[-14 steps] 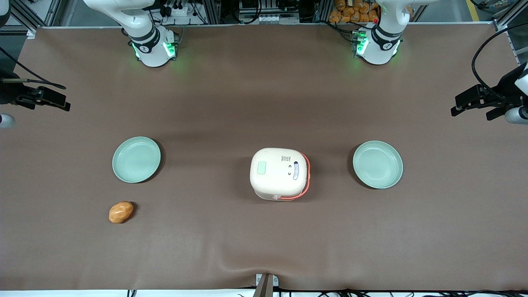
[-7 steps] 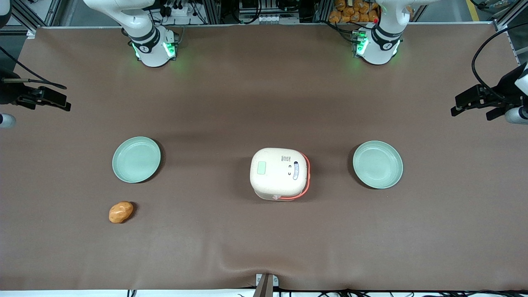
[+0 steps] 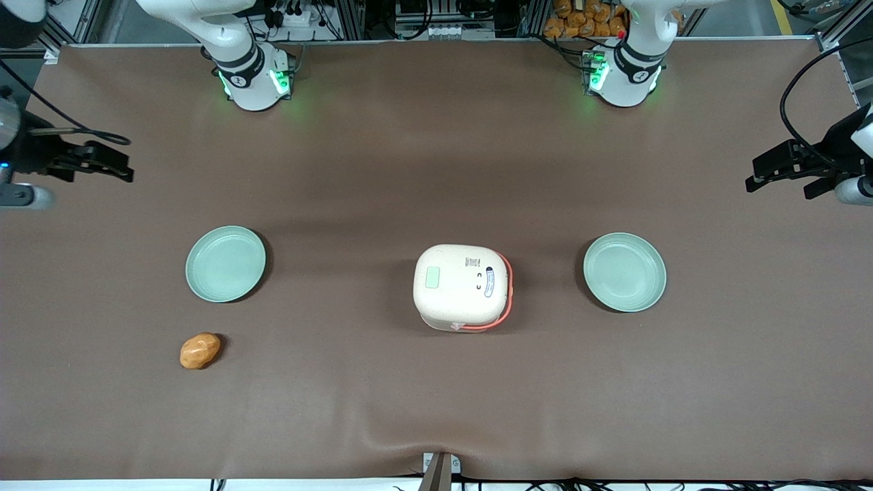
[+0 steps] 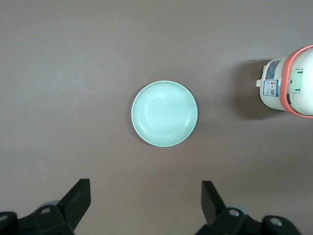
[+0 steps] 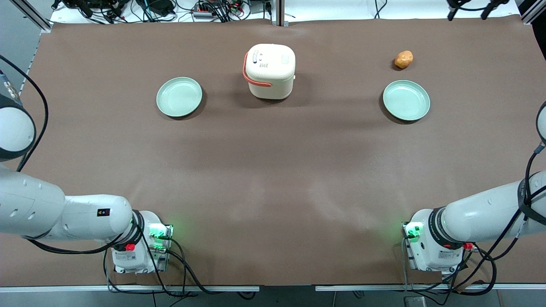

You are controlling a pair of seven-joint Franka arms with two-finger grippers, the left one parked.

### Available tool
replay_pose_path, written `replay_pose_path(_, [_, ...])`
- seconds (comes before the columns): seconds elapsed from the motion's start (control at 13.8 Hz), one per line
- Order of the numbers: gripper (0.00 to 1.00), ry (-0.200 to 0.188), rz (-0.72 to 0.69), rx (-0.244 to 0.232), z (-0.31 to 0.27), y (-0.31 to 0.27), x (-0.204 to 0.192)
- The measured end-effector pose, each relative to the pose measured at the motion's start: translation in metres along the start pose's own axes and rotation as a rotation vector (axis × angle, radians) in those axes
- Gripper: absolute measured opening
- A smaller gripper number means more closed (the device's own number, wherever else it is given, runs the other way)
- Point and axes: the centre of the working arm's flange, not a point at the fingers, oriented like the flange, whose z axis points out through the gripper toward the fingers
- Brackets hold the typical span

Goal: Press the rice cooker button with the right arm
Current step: 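Move the right gripper over the cream rice cooker's lid button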

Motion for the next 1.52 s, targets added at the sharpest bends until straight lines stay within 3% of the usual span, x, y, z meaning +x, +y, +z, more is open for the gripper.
replay_pose_path(0.15, [1.00, -0.004, -0.057, 0.008, 0.003, -0.032, -0.001])
replay_pose_path(0.29, [1.00, 0.007, -0.124, 0.065, 0.005, -0.074, -0.002])
replay_pose_path(0.51, [1.00, 0.092, -0.215, 0.143, 0.008, -0.137, 0.005])
replay_pose_path(0.65, [1.00, 0.138, -0.284, 0.147, 0.019, -0.189, 0.009])
replay_pose_path(0.8, [0.96, 0.157, -0.321, 0.151, 0.033, -0.237, 0.008])
replay_pose_path(0.94, [0.75, 0.198, -0.350, 0.179, 0.048, -0.276, 0.013])
replay_pose_path(1.16, [0.42, 0.221, -0.331, 0.234, 0.080, -0.307, 0.032])
replay_pose_path(1.38, [0.08, 0.266, -0.315, 0.248, 0.114, -0.324, 0.058])
replay_pose_path(1.52, [0.02, 0.304, -0.328, 0.255, 0.129, -0.345, 0.067])
